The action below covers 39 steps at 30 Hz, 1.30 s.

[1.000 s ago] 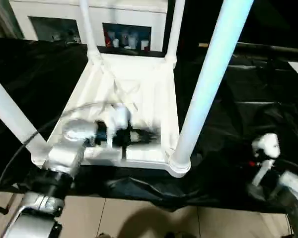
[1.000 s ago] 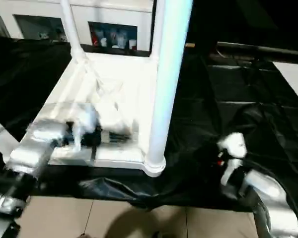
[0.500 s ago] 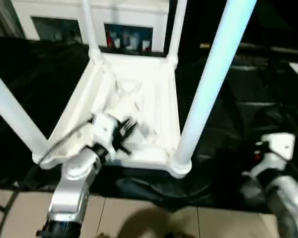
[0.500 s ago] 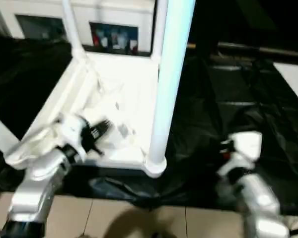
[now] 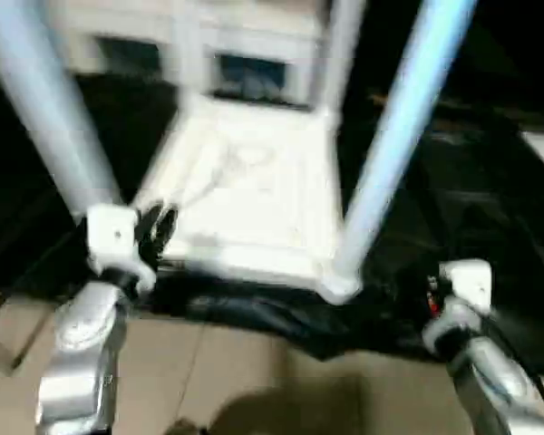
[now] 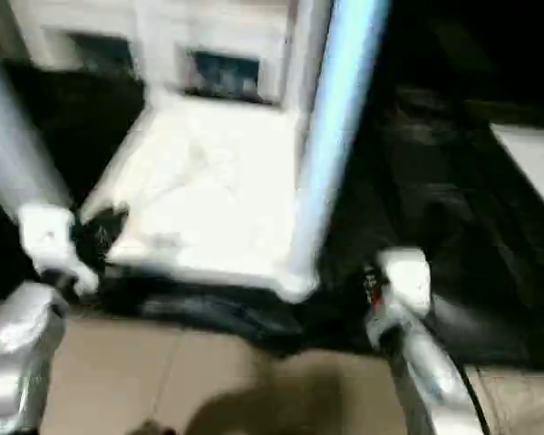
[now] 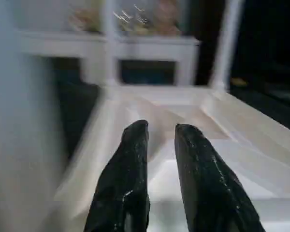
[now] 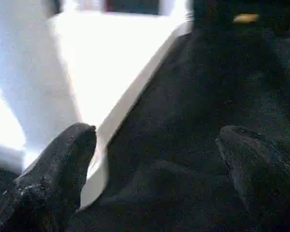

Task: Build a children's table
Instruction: Rotate leg to tighten

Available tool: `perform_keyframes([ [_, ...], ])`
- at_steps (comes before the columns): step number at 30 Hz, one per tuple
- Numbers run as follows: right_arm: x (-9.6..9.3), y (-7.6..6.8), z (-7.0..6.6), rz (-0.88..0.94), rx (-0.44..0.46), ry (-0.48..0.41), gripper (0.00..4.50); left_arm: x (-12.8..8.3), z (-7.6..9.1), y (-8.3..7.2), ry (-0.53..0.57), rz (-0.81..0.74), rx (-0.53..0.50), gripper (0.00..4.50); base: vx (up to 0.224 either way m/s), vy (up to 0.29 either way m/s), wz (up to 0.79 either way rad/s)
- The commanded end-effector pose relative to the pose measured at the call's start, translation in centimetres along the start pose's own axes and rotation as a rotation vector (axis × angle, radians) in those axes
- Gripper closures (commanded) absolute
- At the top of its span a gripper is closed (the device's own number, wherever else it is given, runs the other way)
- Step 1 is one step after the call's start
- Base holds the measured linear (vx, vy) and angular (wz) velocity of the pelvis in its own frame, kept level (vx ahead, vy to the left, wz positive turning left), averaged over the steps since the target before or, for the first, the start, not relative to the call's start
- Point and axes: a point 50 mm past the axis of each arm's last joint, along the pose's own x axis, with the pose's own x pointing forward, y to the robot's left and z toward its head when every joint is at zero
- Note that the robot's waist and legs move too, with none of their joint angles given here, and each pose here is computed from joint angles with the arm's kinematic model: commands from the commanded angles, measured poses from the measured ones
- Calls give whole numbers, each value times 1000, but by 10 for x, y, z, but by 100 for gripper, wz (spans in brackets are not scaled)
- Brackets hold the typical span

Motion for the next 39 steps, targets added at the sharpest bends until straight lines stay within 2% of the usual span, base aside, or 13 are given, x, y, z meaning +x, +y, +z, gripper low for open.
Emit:
perform_keyframes([
  [1, 0, 1, 8, 0, -11, -44, 12, -2, -5, -7, 20, -32, -6, 343, 0, -126, 11],
  [2, -1, -1, 7, -23, 14, -67, 12, -8, -6, -15, 19, -96, 1, 343, -70, 22, 18],
  [6, -1, 2, 0, -25, 47, -58, 12, -14, -14, -14, 63, -106, 12, 343, -66, 35, 25],
  [14, -7, 22, 10, 186, 84, -142, 12, -25, -25, 7, 75, -14, -33, 343, -21, 219, 0],
  [16, -12, 24, 13, 244, 52, -155, 12, -29, -24, 9, 86, -47, -7, 343, -25, 201, 7],
  [17, -15, 25, 15, 300, 68, -160, 12, -32, -24, 13, 92, -59, -18, 314, -42, 117, 6],
  [20, -11, 25, 16, 349, 121, -142, 12, -31, -18, 23, 90, -79, 16, 309, -50, 90, -2],
  [27, -11, 35, 13, 492, 99, -102, 0, -17, -20, 42, 113, -12, 0, 253, -62, 40, -13],
  [29, -6, 40, 12, 534, 89, -88, 0, -14, -20, 44, 116, 5, 5, 230, -25, 15, -7],
  [31, 8, 40, 10, 494, 54, -81, 0, -11, -19, 44, 118, 5, 9, 220, -51, 31, -14],
  [32, 23, 39, 10, 433, 37, -86, 0, -7, -18, 44, 117, -1, 8, 210, -76, 32, -14],
  [36, 42, 40, 14, 410, 66, -114, 0, 2, -16, 42, 115, -30, -2, 185, -93, -14, 6],
  [39, 70, 39, 19, 374, 71, -124, 0, 19, -16, 42, 126, -39, 29, 155, 47, -32, -18],
])
